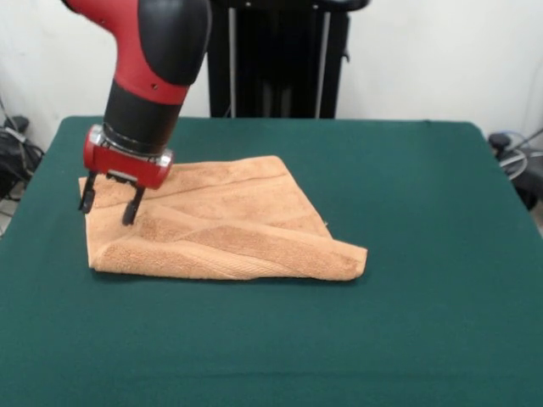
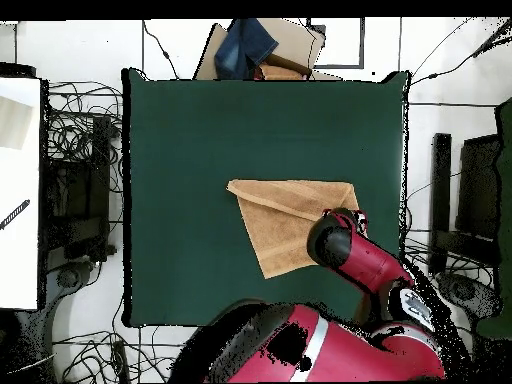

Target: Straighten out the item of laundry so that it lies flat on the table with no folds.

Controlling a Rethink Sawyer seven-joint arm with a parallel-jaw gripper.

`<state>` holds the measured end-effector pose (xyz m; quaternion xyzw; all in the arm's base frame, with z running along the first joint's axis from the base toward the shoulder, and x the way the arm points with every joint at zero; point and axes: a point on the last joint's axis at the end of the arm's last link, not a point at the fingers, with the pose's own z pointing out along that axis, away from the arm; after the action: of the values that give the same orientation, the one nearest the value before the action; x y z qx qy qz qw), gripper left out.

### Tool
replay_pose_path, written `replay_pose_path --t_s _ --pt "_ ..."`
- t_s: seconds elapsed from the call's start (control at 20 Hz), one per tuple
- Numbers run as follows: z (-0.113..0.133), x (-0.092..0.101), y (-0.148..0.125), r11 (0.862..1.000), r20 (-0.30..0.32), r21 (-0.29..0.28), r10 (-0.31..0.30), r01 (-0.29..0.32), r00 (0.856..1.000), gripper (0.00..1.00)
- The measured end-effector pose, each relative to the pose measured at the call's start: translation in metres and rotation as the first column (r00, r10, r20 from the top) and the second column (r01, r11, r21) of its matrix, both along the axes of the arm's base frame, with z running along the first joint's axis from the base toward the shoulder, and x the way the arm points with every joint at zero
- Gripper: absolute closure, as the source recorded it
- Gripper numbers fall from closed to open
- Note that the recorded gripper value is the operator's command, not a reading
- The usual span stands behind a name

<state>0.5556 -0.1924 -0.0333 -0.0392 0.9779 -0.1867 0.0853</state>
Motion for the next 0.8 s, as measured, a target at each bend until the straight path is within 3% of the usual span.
replay_pose_path --t_s 0.35,0.8 --pt "-0.019 -0.013 -0.008 1.000 0.004 -0.012 0.005 -0.005 1.000 0.00" --pt "-0.017 -0.011 -0.007 1.000 0.008 -0.010 0.007 -0.007 1.000 0.00"
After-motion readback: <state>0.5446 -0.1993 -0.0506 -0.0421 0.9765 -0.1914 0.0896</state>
